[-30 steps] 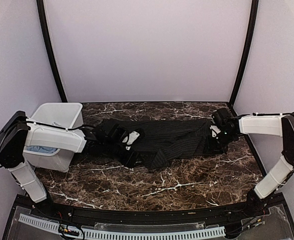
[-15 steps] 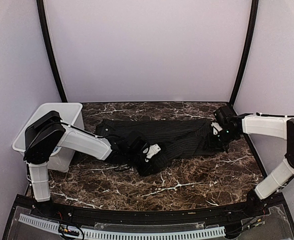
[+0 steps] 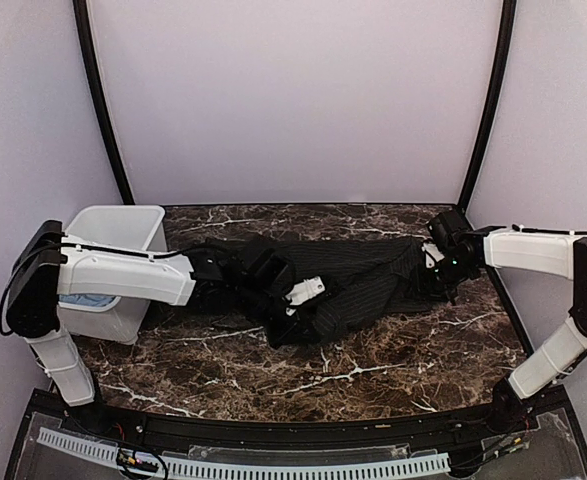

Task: Fold and stack the mixed laundry pile
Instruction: Pick up the rectangle-folded shirt from the center of the board, then adjust the rectangle-folded shirt at the center of the board, then smooth out the rectangle-folded shirt at the center of the board, then pick up the rectangle-folded shirt from the center of the board, then pass from the left arm to the right, then pass from the right arm to the left

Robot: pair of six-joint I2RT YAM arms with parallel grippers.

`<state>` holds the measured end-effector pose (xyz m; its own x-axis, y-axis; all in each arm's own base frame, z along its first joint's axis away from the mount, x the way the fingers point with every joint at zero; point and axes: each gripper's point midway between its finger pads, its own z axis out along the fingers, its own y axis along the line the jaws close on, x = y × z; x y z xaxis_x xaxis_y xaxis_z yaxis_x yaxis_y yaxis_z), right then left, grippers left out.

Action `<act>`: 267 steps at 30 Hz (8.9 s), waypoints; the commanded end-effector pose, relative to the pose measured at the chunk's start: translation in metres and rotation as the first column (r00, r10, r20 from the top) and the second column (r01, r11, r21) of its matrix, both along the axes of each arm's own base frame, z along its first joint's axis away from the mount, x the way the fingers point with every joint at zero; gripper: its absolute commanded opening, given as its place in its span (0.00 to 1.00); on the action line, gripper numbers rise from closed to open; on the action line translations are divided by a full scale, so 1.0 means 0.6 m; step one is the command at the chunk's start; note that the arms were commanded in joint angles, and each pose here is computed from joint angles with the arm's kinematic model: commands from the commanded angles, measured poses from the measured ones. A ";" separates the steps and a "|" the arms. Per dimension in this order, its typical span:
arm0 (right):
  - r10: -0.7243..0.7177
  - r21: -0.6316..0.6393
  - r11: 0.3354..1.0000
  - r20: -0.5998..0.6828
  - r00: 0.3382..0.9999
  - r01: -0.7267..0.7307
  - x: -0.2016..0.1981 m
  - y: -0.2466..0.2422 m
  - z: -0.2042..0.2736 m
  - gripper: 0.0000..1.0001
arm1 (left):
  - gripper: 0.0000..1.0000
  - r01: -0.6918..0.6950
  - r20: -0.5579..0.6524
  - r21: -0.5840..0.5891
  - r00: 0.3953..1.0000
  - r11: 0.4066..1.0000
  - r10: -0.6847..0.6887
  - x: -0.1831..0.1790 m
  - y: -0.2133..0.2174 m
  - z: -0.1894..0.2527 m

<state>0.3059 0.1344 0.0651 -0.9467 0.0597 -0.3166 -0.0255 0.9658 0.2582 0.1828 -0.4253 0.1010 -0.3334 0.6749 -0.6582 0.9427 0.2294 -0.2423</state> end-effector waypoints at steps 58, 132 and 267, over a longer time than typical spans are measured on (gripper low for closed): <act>-0.076 -0.026 0.997 0.010 0.997 0.076 0.054 -0.060 -0.020 0.53 | 0.34 -0.714 0.209 0.600 0.576 0.362 0.790 0.280 0.447 -0.080; 0.054 0.088 0.994 0.168 0.984 -0.070 0.046 0.023 0.083 0.44 | 0.61 -0.501 0.093 0.012 0.862 0.865 0.498 0.271 0.003 0.114; 0.541 -0.319 0.818 0.710 0.450 -0.479 0.082 0.558 0.217 0.00 | 0.99 -0.998 -0.718 -0.052 0.052 0.021 0.694 0.232 0.315 0.190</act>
<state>0.3518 0.4630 0.1847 -0.2107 -0.4550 -0.8652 -0.6978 0.6899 -0.1928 0.3100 -0.2405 0.2172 -0.7314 -0.5616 -0.3869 -0.0182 0.5833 -0.8121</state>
